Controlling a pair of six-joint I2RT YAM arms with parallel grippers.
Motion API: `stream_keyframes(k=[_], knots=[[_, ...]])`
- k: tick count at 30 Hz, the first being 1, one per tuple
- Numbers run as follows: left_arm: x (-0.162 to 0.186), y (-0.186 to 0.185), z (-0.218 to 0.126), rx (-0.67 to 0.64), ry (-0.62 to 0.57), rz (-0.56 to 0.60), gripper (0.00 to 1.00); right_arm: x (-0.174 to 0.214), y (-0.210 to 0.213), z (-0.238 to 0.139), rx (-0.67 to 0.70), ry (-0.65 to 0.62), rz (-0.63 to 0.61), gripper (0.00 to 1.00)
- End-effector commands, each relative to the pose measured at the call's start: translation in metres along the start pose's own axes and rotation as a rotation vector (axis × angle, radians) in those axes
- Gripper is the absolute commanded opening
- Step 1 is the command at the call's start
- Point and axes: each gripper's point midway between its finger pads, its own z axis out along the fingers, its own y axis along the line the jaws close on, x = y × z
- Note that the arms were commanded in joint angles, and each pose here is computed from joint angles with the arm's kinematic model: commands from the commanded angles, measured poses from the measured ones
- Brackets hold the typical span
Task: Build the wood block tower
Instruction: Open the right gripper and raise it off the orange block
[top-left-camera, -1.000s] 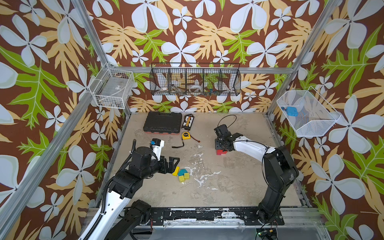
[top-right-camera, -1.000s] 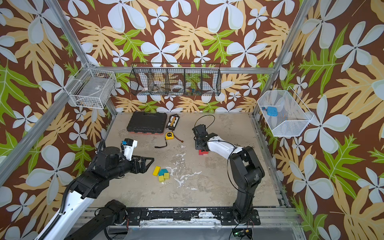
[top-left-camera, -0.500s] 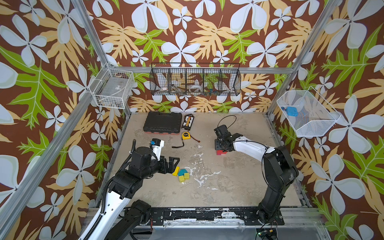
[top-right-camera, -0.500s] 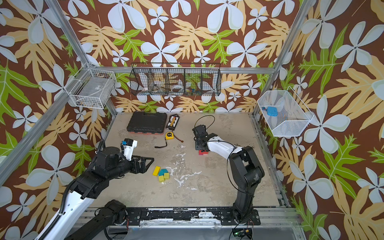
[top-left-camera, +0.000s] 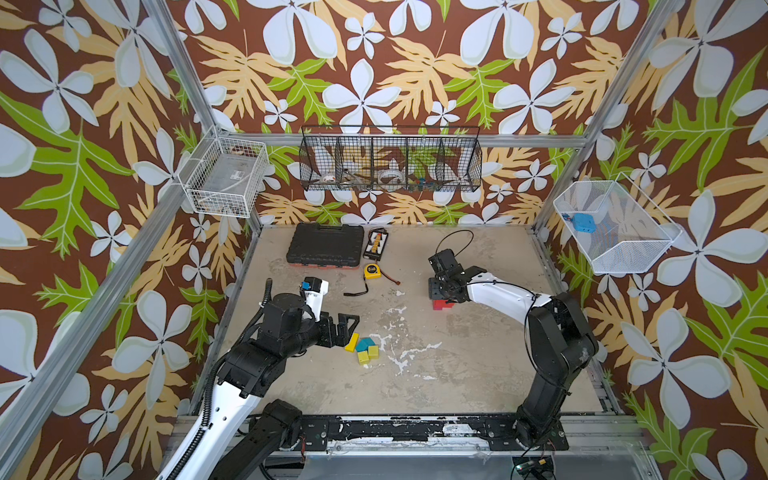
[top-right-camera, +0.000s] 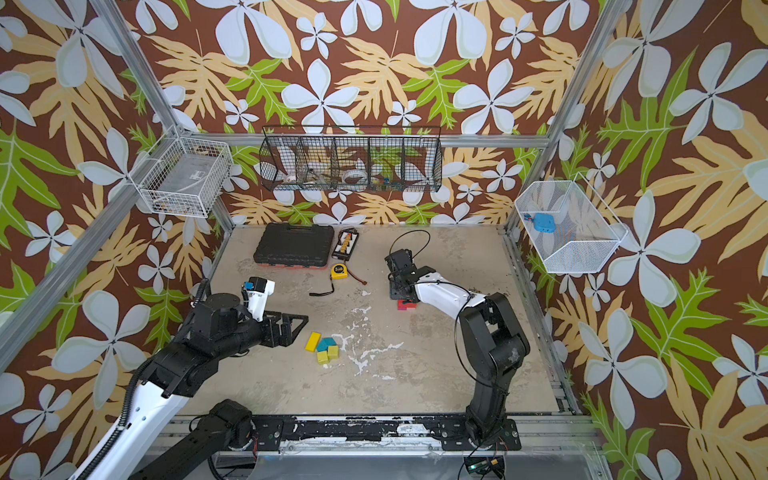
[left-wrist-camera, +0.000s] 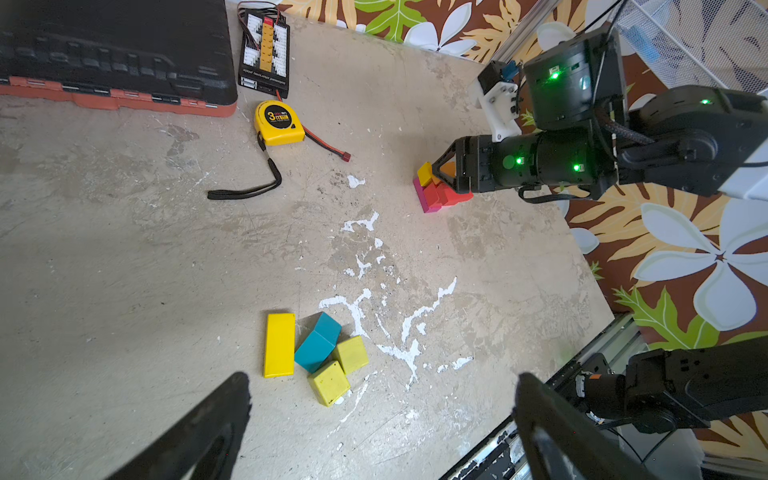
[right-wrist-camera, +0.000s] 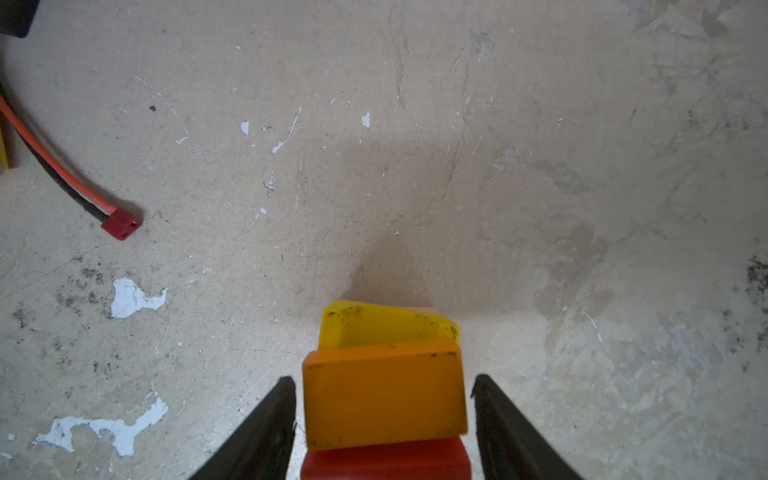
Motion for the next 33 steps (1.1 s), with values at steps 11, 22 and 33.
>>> stream_keyframes(k=[11, 22, 33], knots=[[-0.003, -0.001, 0.0, 0.006, -0.013, 0.007, 1.0, -0.034, -0.009, -0.013, 0.003, -0.064, 0.043, 0.64], [-0.003, -0.002, 0.0, 0.008, -0.012, 0.006, 1.0, -0.043, -0.026, 0.007, 0.01, -0.028, 0.065, 0.51], [-0.003, -0.001, 0.001, 0.006, -0.012, 0.006, 1.0, -0.031, -0.023, 0.023, 0.008, 0.014, 0.055, 0.49]])
